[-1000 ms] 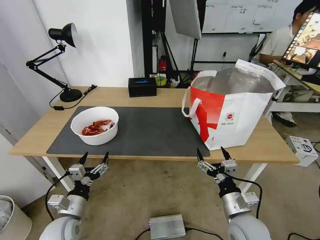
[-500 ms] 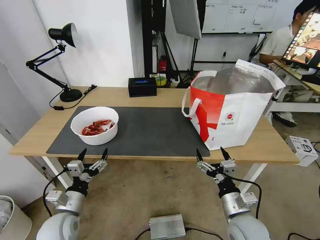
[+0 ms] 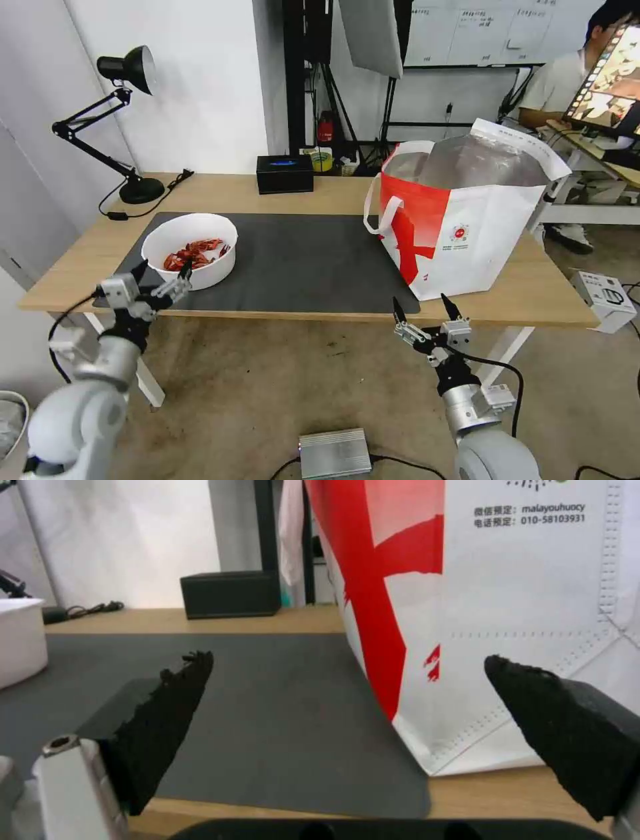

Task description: Pick up the trash from the table and place it into the takeout bag.

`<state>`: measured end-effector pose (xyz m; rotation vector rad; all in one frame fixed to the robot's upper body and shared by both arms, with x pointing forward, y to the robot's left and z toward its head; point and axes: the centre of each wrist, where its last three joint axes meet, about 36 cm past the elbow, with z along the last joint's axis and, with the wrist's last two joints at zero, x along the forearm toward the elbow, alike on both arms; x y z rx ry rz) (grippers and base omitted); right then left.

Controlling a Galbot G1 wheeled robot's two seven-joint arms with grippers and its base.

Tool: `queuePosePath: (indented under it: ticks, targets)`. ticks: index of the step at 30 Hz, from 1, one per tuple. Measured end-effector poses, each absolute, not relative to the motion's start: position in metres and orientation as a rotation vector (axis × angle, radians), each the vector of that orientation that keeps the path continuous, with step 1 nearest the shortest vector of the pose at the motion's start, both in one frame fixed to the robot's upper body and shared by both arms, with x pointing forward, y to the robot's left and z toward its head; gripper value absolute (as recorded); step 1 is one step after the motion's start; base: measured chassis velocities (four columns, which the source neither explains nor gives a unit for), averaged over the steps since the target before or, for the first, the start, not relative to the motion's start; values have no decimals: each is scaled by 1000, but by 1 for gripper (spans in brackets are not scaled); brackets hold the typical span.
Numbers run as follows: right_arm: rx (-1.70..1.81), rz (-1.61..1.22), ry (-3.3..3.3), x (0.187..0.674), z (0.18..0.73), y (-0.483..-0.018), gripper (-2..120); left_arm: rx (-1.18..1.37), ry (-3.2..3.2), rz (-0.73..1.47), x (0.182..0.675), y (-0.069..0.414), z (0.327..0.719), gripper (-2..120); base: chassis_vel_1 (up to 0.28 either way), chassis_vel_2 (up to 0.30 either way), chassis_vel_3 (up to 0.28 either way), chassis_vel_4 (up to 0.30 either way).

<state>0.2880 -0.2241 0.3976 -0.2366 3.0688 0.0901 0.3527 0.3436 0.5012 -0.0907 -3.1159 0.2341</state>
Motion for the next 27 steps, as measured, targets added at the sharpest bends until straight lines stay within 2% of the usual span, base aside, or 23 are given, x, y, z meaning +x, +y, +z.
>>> queuePosePath:
  ticks: [8, 17, 27]
  targets:
    - [-237, 90, 3069, 288, 398, -224, 100, -46, -3024, 270, 408, 360, 525, 100, 0, 0, 0, 0]
    - [-237, 91, 3069, 288, 398, -224, 100, -24, -2809, 218, 470, 378, 572, 100, 0, 0, 0, 0]
    - [-236, 91, 3069, 288, 398, -224, 100, 2, -2719, 119, 516, 413, 584, 100, 0, 0, 0, 0]
